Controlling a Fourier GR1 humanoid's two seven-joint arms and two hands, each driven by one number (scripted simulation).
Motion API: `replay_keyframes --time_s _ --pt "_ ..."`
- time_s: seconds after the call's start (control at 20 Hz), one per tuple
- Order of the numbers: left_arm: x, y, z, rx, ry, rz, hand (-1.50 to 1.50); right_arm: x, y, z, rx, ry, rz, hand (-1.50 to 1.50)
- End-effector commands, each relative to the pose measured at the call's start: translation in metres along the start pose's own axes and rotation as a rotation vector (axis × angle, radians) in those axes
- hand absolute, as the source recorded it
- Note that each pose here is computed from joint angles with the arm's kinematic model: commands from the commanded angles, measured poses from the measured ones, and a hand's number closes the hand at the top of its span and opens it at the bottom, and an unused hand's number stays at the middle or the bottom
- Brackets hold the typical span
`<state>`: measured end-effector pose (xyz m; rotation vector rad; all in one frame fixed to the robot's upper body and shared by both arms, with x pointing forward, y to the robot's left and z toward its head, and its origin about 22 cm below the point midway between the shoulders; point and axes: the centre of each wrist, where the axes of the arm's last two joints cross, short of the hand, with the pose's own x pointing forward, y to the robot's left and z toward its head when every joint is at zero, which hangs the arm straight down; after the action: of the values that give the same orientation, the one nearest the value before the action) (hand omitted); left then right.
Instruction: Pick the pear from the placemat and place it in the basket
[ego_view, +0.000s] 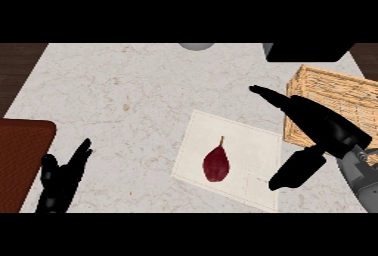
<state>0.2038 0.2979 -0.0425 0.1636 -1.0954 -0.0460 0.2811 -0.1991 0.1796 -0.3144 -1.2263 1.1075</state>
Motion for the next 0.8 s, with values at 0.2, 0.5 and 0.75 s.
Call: replay_keyframes --time_s 0.2,0.5,0.75 --pt "0.008 0.001 -0.010 0.001 0.074 0.025 0.00 -0.009 0.050 -0.033 0.053 0.034 0.073 -1.50" --pt "-0.029 -0.019 0.009 -0.005 0.072 0.004 0.00 -0.016 0.056 -0.046 0.040 0.040 0.023 -1.50" --pt "-0.021 -0.016 0.007 0.009 0.078 0.010 0.00 -0.041 0.079 -0.041 0.017 0.038 0.030 -1.50"
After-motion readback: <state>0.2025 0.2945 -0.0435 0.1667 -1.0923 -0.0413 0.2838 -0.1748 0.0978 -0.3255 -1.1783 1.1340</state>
